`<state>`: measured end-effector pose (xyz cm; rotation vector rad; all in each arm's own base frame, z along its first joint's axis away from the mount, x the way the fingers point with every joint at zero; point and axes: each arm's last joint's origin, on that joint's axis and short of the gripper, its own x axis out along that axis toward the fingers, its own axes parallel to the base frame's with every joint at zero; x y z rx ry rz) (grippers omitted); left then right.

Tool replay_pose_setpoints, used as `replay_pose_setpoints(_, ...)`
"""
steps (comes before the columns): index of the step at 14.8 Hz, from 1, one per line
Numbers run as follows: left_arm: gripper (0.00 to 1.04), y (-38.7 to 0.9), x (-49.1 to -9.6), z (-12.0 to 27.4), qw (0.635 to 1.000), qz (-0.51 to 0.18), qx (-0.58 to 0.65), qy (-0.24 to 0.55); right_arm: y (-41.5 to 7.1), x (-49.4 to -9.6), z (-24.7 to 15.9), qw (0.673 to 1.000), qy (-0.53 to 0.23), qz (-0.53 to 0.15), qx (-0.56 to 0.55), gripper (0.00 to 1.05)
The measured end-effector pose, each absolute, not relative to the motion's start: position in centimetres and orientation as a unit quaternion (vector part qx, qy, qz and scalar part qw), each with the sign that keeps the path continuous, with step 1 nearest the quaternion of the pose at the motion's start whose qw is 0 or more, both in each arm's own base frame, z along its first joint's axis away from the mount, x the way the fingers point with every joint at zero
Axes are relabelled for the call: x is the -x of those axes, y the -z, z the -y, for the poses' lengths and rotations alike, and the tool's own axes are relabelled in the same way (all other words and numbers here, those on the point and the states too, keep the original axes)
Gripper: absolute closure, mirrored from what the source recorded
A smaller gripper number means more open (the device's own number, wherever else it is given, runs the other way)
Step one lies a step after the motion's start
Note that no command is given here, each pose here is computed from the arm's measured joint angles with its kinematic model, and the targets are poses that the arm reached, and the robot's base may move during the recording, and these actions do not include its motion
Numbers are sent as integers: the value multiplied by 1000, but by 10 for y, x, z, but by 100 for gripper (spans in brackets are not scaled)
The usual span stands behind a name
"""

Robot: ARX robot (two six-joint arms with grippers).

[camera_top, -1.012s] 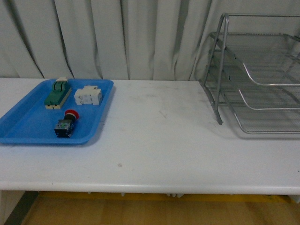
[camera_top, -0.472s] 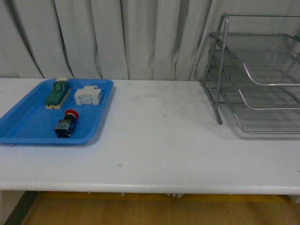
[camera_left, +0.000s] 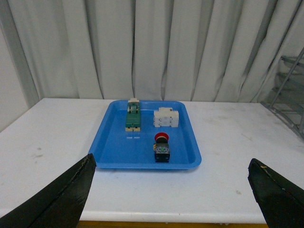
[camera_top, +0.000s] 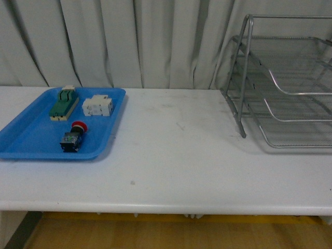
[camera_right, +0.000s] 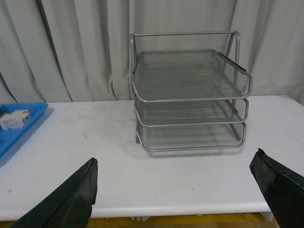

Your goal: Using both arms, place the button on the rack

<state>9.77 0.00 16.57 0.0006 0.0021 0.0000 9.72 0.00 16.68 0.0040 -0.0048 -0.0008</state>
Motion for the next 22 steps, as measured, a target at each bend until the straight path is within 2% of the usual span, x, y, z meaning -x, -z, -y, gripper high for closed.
replay_pose_setpoints(1, 7, -166, -98, 0, 1000, -1, 0, 0, -167, -97, 0, 1000, 0, 2, -2, 6)
replay_pose_setpoints(2, 7, -166, -98, 0, 1000, -1, 0, -1, -166, -101, 4, 994, -67, -59, -57, 6)
replay_pose_setpoints(3, 7, -166, -98, 0, 1000, -1, 0, -1, -181, -117, 16, 980, -115, -71, -143, 6)
replay_pose_setpoints(4, 7, -166, -98, 0, 1000, -1, 0, 0, -197, -128, 24, 971, -151, -53, -175, 6)
replay_pose_setpoints(5, 7, -166, -98, 0, 1000, -1, 0, 0, -215, -146, 37, 969, -155, -32, -189, 6)
replay_pose_setpoints(7, 7, -166, -98, 0, 1000, -1, 0, 0, -244, -204, 95, 972, -71, 22, -225, 6)
replay_pose_setpoints(9, 7, -166, -98, 0, 1000, -1, 0, 0, -245, -251, 153, 958, 1, 34, -284, 6)
replay_pose_setpoints(10, 7, -166, -98, 0, 1000, -1, 0, 0, -233, -276, 191, 940, 41, 27, -337, 6)
replay_pose_setpoints(12, 7, -166, -98, 0, 1000, -1, 0, 0, -200, -294, 223, 907, 80, 7, -414, 6)
replay_pose_setpoints(14, 7, -166, -98, 0, 1000, -1, 0, 0, -159, -305, 231, 860, 72, 7, -504, 6)
replay_pose_setpoints(16, 7, -166, -98, 0, 1000, -1, 0, 0, -135, -319, 218, 821, 47, 9, -569, 6)
replay_pose_setpoints(18, 7, -166, -98, 0, 1000, -1, 0, 0, -112, -336, 196, 773, 16, -3, -635, 6)
replay_pose_setpoints(22, 7, -166, -98, 0, 1000, -1, 0, 0, -82, -354, 153, 704, -4, -41, -709, 6)
